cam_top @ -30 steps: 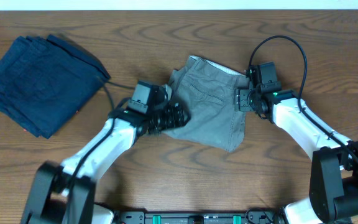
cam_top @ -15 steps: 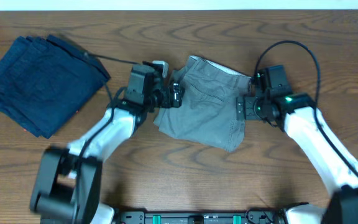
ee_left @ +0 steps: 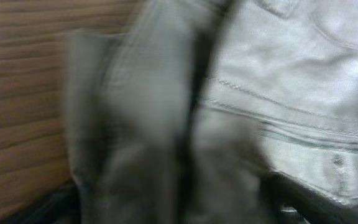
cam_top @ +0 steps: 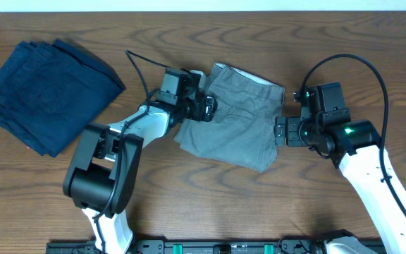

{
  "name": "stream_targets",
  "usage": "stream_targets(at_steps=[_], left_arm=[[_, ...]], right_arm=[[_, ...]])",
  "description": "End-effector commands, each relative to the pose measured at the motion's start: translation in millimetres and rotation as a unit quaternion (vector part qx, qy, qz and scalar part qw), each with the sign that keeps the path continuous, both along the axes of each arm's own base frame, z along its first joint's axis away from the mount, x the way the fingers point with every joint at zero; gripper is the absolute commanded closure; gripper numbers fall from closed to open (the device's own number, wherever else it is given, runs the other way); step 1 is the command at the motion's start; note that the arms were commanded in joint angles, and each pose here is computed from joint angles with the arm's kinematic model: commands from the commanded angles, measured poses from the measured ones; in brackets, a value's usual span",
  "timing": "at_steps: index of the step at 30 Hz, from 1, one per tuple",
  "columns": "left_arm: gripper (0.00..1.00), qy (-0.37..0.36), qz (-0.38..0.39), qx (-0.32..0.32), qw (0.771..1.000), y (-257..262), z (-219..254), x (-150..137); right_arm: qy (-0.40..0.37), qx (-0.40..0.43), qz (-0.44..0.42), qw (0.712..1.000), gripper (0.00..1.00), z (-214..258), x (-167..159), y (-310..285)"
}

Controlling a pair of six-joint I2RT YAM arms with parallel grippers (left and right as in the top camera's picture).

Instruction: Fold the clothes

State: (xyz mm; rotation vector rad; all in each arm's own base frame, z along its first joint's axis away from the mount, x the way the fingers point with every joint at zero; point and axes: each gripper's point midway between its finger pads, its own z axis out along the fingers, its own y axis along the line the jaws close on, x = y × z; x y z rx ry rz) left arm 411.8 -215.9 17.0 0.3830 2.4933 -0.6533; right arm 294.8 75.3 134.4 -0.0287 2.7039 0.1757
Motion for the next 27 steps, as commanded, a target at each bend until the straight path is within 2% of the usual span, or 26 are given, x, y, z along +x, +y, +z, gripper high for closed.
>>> stream_targets(at_steps=[1, 3, 4, 5, 8, 13, 19, 23, 27], left_arm=[[0.48, 0.028, -0.041, -0.016, 0.999, -19.4, -12.4, -17.5], [0.79, 0.025, -0.045, -0.018, 0.998, -22.9, -10.9, -18.2], [0.9, 0.022, -0.046, -0.019, 0.999, -23.5, -9.4, -17.5], [0.94, 0.019, -0.046, -0.02, 0.999, -23.9, -7.0, -16.5], [0.94, 0.006, -0.041, -0.025, 0.999, -20.9, 5.8, -10.3], [0.94, -0.057, -0.006, -0.044, 0.997, 5.9, 64.0, 13.4], [0.94, -0.157, 0.088, -0.052, 0.982, 89.8, 154.9, 40.7], [0.94, -0.227, 0.195, -0.012, 0.954, 178.4, 203.4, 51.0], [0.94, -0.259, 0.315, 0.036, 0.912, 279.7, 229.4, 42.8]], right_arm=[[-0.009, 0.008, -0.003, 1.0, 0.03, 7.4, 1.9, 1.8], [-0.007, 0.007, -0.004, 1.0, 0.03, 7.0, 1.0, 1.6], [-0.006, 0.007, -0.004, 1.0, 0.03, 6.8, 0.6, 1.4], [-0.006, 0.007, -0.004, 1.0, 0.03, 6.7, 0.5, 1.5], [-0.005, 0.007, -0.004, 1.0, 0.03, 6.6, 0.4, 1.4], [-0.003, 0.006, -0.004, 1.0, 0.02, 6.0, -0.8, 1.1], [-0.002, 0.006, -0.004, 1.0, 0.02, 5.8, -1.2, 1.0], [-0.002, 0.006, -0.004, 1.0, 0.02, 5.9, -1.1, 0.9], [-0.002, 0.006, -0.004, 1.0, 0.02, 5.9, -1.1, 0.9]])
